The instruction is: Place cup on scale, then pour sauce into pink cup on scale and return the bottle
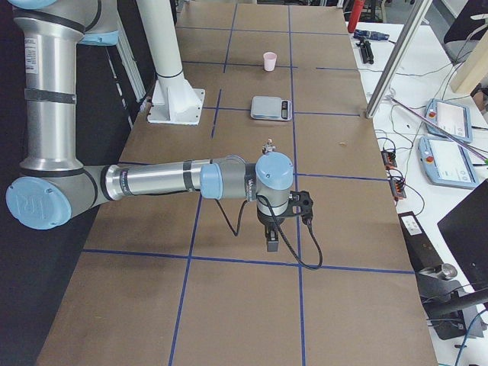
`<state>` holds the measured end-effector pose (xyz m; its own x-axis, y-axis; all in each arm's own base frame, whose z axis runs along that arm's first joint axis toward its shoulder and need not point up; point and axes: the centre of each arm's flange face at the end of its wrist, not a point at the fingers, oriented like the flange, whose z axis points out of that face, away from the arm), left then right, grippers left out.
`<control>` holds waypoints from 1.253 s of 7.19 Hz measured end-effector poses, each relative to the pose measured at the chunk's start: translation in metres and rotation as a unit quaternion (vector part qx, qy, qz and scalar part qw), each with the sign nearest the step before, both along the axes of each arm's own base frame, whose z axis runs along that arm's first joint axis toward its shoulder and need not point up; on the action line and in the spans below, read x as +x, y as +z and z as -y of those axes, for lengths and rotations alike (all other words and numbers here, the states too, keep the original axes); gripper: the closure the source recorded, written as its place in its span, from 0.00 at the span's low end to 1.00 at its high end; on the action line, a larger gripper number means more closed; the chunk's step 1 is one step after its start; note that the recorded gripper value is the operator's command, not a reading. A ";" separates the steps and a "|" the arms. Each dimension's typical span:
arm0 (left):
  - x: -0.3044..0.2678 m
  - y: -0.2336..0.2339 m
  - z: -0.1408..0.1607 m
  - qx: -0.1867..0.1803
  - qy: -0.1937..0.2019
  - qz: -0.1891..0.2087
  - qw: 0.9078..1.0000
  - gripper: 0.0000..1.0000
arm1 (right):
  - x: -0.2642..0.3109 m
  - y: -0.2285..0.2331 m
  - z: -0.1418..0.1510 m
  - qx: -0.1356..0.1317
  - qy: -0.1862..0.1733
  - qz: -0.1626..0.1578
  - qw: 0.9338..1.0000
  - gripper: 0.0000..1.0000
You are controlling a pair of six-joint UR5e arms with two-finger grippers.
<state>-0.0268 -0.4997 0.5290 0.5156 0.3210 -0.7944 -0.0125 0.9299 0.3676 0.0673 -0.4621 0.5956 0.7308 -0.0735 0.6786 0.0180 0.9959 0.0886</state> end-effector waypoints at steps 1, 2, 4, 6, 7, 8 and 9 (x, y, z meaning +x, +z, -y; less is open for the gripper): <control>0.026 -0.029 0.008 0.003 0.014 -0.013 1.000 0.00 | 0.000 0.000 0.000 0.001 0.000 0.000 1.000 0.00; 0.043 -0.058 0.017 0.014 0.024 -0.025 0.999 0.00 | 0.000 -0.002 0.001 0.003 -0.001 0.000 1.000 0.00; 0.070 -0.101 0.018 -0.023 0.005 -0.040 0.999 0.00 | 0.000 -0.005 0.001 0.007 -0.002 -0.003 1.000 0.00; 0.129 -0.139 0.001 -0.085 -0.055 -0.011 0.995 0.00 | 0.000 -0.011 0.002 0.012 0.000 -0.005 1.000 0.00; 0.165 -0.150 -0.011 -0.115 -0.083 0.003 0.990 0.00 | 0.000 -0.011 0.002 0.013 0.000 -0.006 1.000 0.00; 0.202 -0.154 -0.022 -0.142 -0.105 0.015 0.984 0.00 | 0.000 -0.012 0.001 0.013 0.001 -0.006 1.000 0.00; 0.234 -0.153 -0.032 -0.161 -0.119 0.026 0.979 0.00 | 0.000 -0.012 0.001 0.012 0.001 -0.007 1.000 0.00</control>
